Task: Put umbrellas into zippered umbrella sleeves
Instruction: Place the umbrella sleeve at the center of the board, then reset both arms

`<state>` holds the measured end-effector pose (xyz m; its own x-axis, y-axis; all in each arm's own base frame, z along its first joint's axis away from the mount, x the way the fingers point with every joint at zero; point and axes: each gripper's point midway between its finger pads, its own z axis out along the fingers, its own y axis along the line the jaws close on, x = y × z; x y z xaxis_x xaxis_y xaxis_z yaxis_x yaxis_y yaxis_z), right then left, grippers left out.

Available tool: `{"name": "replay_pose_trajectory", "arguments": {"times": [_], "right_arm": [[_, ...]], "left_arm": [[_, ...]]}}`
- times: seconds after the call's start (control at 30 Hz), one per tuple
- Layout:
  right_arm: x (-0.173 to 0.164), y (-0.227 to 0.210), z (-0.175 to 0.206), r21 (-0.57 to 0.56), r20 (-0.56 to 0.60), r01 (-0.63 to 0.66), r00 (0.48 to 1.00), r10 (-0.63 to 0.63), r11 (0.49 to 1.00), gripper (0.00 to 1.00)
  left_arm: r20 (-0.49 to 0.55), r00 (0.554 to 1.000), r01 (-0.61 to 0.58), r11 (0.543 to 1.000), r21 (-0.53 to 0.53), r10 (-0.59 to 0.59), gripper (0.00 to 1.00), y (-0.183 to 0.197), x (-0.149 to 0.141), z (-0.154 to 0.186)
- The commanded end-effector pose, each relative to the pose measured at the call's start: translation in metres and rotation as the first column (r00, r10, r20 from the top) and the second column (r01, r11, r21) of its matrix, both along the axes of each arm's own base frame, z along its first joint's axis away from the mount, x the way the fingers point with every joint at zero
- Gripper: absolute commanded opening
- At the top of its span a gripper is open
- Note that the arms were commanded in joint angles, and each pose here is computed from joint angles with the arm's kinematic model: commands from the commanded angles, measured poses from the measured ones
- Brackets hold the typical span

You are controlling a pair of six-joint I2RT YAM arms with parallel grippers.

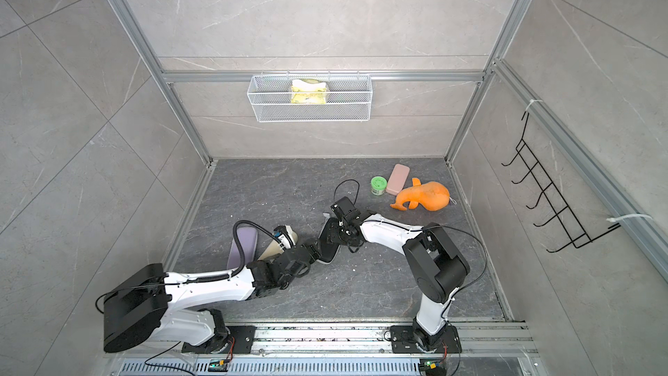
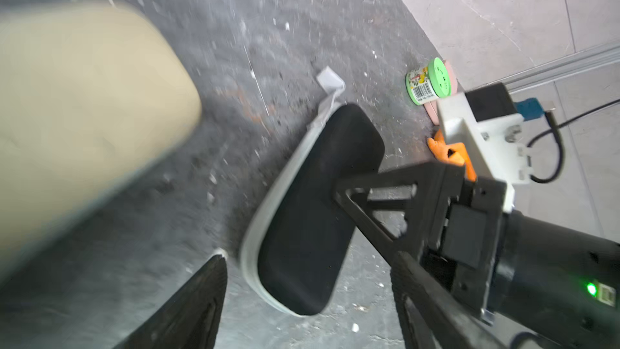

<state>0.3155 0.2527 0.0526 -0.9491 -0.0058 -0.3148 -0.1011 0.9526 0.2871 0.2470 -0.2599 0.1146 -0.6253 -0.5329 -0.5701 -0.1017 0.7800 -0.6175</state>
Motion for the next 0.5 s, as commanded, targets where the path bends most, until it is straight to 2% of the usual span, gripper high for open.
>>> {"name": "replay_pose_trajectory", "arguments": {"times": [0.0,0.07,0.13,0.2,0.23,0.27,0.33,0.37,0.47], "right_arm": [[0.008,-0.047,0.048,-0.201,0.121,-0.043,0.990,0.068,0.979,0.73],[0.021,-0.069,0.082,-0.184,0.225,0.005,0.974,0.037,0.983,0.74],[0.034,-0.094,0.112,-0.148,0.351,0.064,0.936,-0.008,0.987,0.75],[0.046,-0.119,0.137,-0.156,0.502,0.115,0.865,-0.022,0.981,0.77],[0.051,-0.132,0.146,-0.185,0.584,0.140,0.811,-0.006,0.973,0.78],[0.057,-0.145,0.153,-0.259,0.655,0.159,0.753,0.052,0.953,0.80],[0.064,-0.175,0.155,-0.364,0.708,0.276,0.702,0.072,0.889,0.86],[0.068,-0.193,0.154,-0.378,0.713,0.345,0.701,0.032,0.859,0.88],[0.076,-0.222,0.147,-0.313,0.747,0.449,0.661,-0.076,0.837,0.89]], "left_arm": [[0.105,0.992,0.046,0.973,0.228,-0.071,0.80,0.033,0.003,0.021],[0.169,0.980,0.053,0.957,0.286,-0.105,0.81,0.048,0.009,0.039],[0.232,0.962,0.066,0.946,0.316,-0.144,0.82,0.062,0.018,0.058],[0.298,0.939,0.052,0.929,0.366,-0.170,0.83,0.083,0.030,0.076],[0.334,0.927,0.024,0.915,0.402,-0.171,0.83,0.097,0.036,0.086],[0.369,0.913,-0.012,0.891,0.454,-0.176,0.84,0.112,0.041,0.096],[0.415,0.896,-0.108,0.828,0.550,-0.159,0.86,0.141,0.050,0.111],[0.424,0.896,-0.168,0.785,0.596,-0.130,0.87,0.159,0.054,0.116],[0.444,0.896,-0.344,0.642,0.686,0.006,0.89,0.210,0.061,0.114]]}}
